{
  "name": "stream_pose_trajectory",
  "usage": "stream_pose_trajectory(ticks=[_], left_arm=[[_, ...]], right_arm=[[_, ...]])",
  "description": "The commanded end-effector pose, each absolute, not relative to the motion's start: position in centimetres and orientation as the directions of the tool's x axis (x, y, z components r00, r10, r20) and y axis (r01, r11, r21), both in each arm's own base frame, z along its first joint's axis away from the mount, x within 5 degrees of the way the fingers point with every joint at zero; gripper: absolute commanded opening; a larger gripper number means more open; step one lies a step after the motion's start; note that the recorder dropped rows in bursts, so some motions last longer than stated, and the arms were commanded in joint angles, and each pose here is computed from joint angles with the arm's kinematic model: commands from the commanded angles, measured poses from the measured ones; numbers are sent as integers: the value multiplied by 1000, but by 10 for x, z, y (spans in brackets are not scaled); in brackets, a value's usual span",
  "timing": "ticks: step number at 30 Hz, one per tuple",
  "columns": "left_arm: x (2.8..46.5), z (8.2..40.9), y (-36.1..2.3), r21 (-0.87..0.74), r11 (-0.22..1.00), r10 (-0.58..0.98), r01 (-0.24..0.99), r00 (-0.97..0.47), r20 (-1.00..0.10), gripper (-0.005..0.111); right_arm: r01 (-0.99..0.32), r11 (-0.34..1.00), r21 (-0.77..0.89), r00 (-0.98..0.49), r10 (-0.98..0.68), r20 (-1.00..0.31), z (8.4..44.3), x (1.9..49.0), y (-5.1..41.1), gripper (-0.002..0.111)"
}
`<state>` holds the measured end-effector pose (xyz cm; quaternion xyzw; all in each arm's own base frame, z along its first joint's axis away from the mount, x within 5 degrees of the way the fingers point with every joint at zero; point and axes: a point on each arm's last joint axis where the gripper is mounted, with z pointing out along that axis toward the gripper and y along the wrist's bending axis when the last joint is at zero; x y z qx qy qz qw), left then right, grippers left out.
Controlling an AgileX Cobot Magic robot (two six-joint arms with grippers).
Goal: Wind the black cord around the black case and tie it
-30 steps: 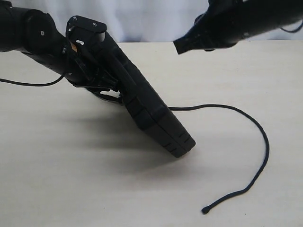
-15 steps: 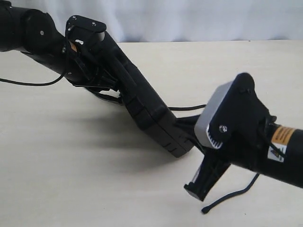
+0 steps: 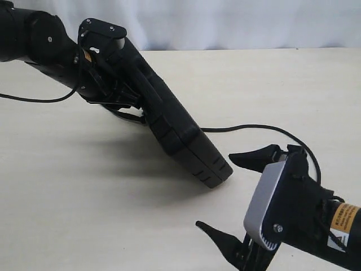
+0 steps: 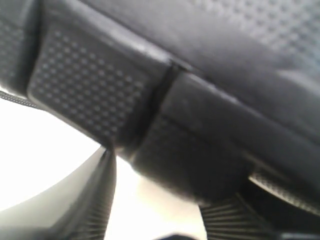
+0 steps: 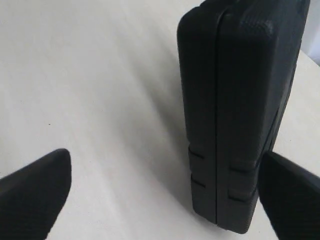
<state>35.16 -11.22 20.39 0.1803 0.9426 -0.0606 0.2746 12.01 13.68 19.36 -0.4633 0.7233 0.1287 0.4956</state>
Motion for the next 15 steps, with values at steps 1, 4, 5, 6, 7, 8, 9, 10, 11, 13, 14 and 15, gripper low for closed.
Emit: stream_pose_trajectory(ticks=[1,4,5,6,7,8,9,10,11,13,14,15], left_arm=[[352,206,-116,-26,929,293,370,-775,-559,47],[351,205,-116,-28,928,297,371,-784,-546,47],[351,205,-116,-29,928,297,371,-784,-544,47],[351,205,-116,-29,928,297,371,-784,-544,47],[351,205,-116,-29,928,297,371,-784,-544,47],[351,205,-116,-29,928,297,371,-784,-544,47],[351,205,-116,-29,928,297,371,-784,-546,47],[351,205,-116,-29,928,297,371,-784,-546,47],[351,205,-116,-29,928,297,371,-784,-546,47],[351,205,-116,-29,928,297,371,-784,-546,47],[351,205,-116,-29,928,297,371,-784,-546,47],[351,205,-116,-28,928,296,371,-783,-547,47]], right_arm=[[-757,606,-245,-105,-484,-869,190,127,140,98],[-729,639,-247,-105,-461,-881,186,134,143,98],[-726,638,-255,-102,-467,-878,183,136,144,98],[-722,639,-267,-92,-471,-877,181,138,146,98],[-713,645,-275,-81,-466,-881,180,140,147,98],[-706,650,-283,-73,-464,-883,177,143,149,98],[-693,658,-294,-56,-456,-888,175,146,151,98],[-680,668,-303,-34,-441,-897,175,148,152,98],[-679,663,-315,-15,-441,-897,171,150,155,98],[-666,668,-332,7,-440,-898,165,154,158,98],[-660,670,-340,14,-442,-897,161,156,160,98],[-654,672,-348,22,-443,-896,157,159,162,98]])
